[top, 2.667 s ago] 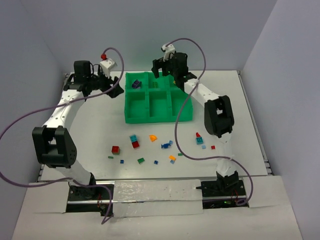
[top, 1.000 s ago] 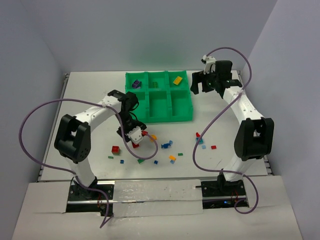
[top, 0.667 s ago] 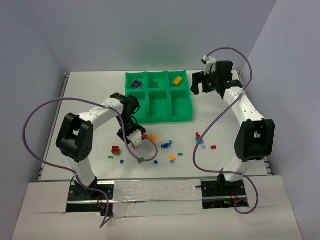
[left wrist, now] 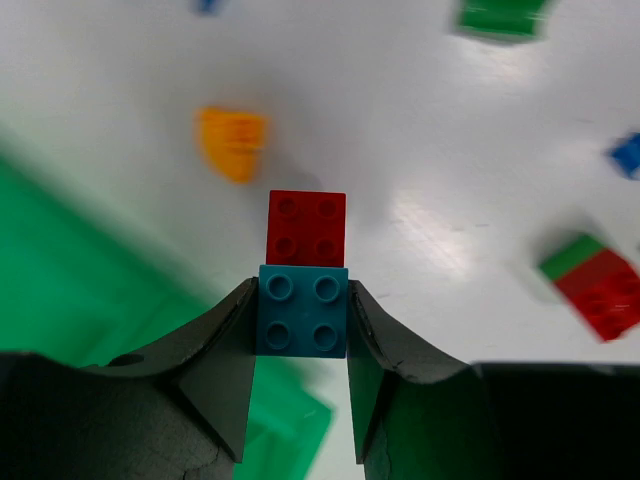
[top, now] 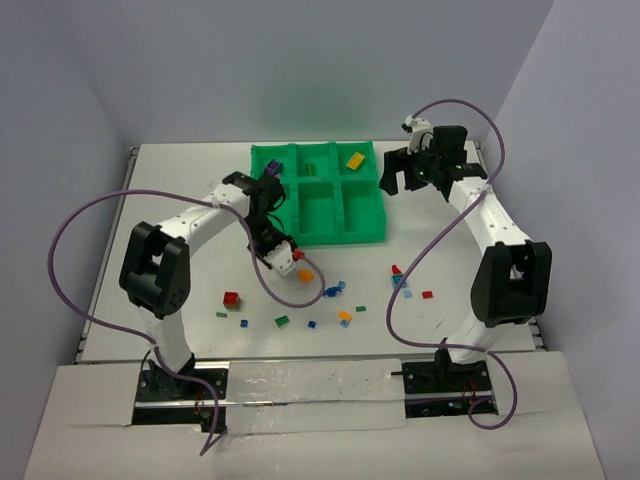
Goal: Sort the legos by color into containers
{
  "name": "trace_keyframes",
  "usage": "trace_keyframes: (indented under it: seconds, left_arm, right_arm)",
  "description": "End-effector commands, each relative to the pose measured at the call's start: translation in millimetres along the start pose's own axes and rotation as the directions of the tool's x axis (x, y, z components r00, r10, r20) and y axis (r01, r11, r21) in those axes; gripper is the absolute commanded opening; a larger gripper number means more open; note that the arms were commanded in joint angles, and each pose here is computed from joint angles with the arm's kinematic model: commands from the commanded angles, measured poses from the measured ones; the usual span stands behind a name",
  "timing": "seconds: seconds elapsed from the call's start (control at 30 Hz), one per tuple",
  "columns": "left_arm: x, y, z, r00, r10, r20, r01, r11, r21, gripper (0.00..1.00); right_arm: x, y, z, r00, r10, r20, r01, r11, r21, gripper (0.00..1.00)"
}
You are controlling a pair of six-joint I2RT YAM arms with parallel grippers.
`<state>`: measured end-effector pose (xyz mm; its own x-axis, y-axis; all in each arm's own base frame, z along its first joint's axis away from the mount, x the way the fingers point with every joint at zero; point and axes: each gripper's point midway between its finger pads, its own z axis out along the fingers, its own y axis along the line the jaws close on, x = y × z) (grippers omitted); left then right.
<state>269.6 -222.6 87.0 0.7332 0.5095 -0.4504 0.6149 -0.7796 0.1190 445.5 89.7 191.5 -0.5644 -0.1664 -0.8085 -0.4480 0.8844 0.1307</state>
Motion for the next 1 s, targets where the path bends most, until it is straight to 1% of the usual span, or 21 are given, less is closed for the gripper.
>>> trace_keyframes:
  seconds: [0.0,0.03,0.07,0.13,0.2,0.27,0.3,0.33,0.37,0.43,0.5,0.57,0.6,0.63,0.67,0.7,0.83,0.87,0.9,0.93,0.97]
  left_arm:
    - [-47.6,51.0,-52.8,0.972,-0.074,0.221,0.117,0.975,-0.191,0.00]
    - [-49.3,55.1,-61.2,0.962,-0.116,0.246,0.169,0.964,-0.206,0.00]
    - [-56.9,66.2,-75.9,0.944,-0.139,0.300,0.217,0.945,-0.246,0.00]
    - [-73.6,87.0,-107.9,0.874,-0.188,0.447,0.344,0.891,-0.297,0.00]
    - [-76.4,94.2,-121.3,0.805,-0.250,0.539,0.450,0.849,-0.279,0.00]
    - [-72.6,99.8,-137.2,0.708,-0.333,0.622,0.576,0.782,-0.238,0.00]
    - [-67.4,103.7,-146.5,0.632,-0.382,0.674,0.656,0.727,-0.203,0.00]
    - [-63.1,109.1,-156.6,0.571,-0.396,0.719,0.704,0.687,-0.180,0.00]
    - [-60.3,113.1,-164.1,0.525,-0.401,0.751,0.733,0.661,-0.160,0.00]
    - [-54.8,129.4,-188.5,0.386,-0.398,0.832,0.805,0.585,-0.094,0.00]
    - [-53.8,134.7,-197.7,0.334,-0.387,0.859,0.826,0.559,-0.069,0.00]
    - [-51.7,135.0,-194.8,0.274,-0.385,0.881,0.848,0.529,-0.032,0.00]
    - [-52.9,136.1,-197.5,0.271,-0.370,0.889,0.850,0.525,-0.040,0.00]
    - [-58.6,138.8,-207.5,0.280,-0.342,0.897,0.844,0.533,-0.060,0.00]
    - [-61.2,138.0,-207.7,0.267,-0.334,0.904,0.846,0.531,-0.054,0.00]
    - [-64.0,137.5,-205.7,0.273,-0.332,0.903,0.842,0.537,-0.057,0.00]
    - [-68.1,135.0,-202.3,0.298,-0.328,0.897,0.829,0.555,-0.072,0.00]
    - [-69.8,134.1,-202.0,0.299,-0.328,0.896,0.826,0.560,-0.071,0.00]
    - [-71.5,133.3,-202.1,0.328,-0.308,0.893,0.810,0.579,-0.098,0.00]
    - [-73.1,132.0,-201.0,0.331,-0.310,0.891,0.805,0.586,-0.095,0.00]
    - [-75.2,131.0,-200.8,0.346,-0.302,0.888,0.793,0.600,-0.106,0.00]
  right_arm:
    - [-18.3,36.3,-28.8,0.995,-0.047,0.090,0.061,0.986,-0.158,1.00]
    - [-19.0,43.2,-31.3,0.994,-0.049,0.101,0.068,0.979,-0.190,1.00]
    - [-20.3,49.5,-33.5,0.992,-0.055,0.113,0.079,0.972,-0.220,1.00]
    - [-23.3,64.5,-38.6,0.987,-0.071,0.143,0.111,0.949,-0.294,1.00]
    - [-23.7,77.6,-42.9,0.983,-0.089,0.159,0.140,0.926,-0.351,1.00]
    - [-25.0,91.4,-47.2,0.978,-0.114,0.175,0.177,0.897,-0.405,1.00]
    - [-26.0,99.9,-50.7,0.974,-0.129,0.187,0.200,0.877,-0.436,1.00]
    - [-26.0,108.7,-54.2,0.971,-0.141,0.195,0.218,0.857,-0.467,1.00]
    - [-27.9,115.0,-56.3,0.966,-0.153,0.208,0.238,0.841,-0.486,1.00]
    - [-28.0,139.7,-61.7,0.953,-0.202,0.224,0.295,0.784,-0.546,1.00]
    - [-29.1,152.5,-61.6,0.943,-0.238,0.231,0.329,0.760,-0.560,1.00]
    - [-34.6,171.2,-63.1,0.932,-0.269,0.244,0.363,0.728,-0.581,1.00]
    - [-36.5,177.3,-63.3,0.931,-0.270,0.247,0.365,0.718,-0.592,1.00]
    - [-38.4,182.8,-62.7,0.928,-0.275,0.252,0.373,0.707,-0.600,1.00]
    - [-41.8,192.1,-61.9,0.929,-0.271,0.253,0.371,0.693,-0.618,1.00]
    - [-47.5,199.9,-64.0,0.927,-0.270,0.261,0.376,0.682,-0.628,1.00]
    - [-51.1,210.6,-52.3,0.942,-0.243,0.230,0.335,0.660,-0.672,1.00]
    - [-55.0,211.1,-53.4,0.938,-0.249,0.243,0.347,0.658,-0.668,1.00]
    - [-50.4,212.4,-47.0,0.938,-0.262,0.229,0.347,0.649,-0.677,1.00]
    - [-55.2,214.3,-46.3,0.932,-0.272,0.238,0.361,0.642,-0.677,1.00]
    - [-56.6,215.0,-43.4,0.930,-0.280,0.237,0.364,0.634,-0.682,1.00]
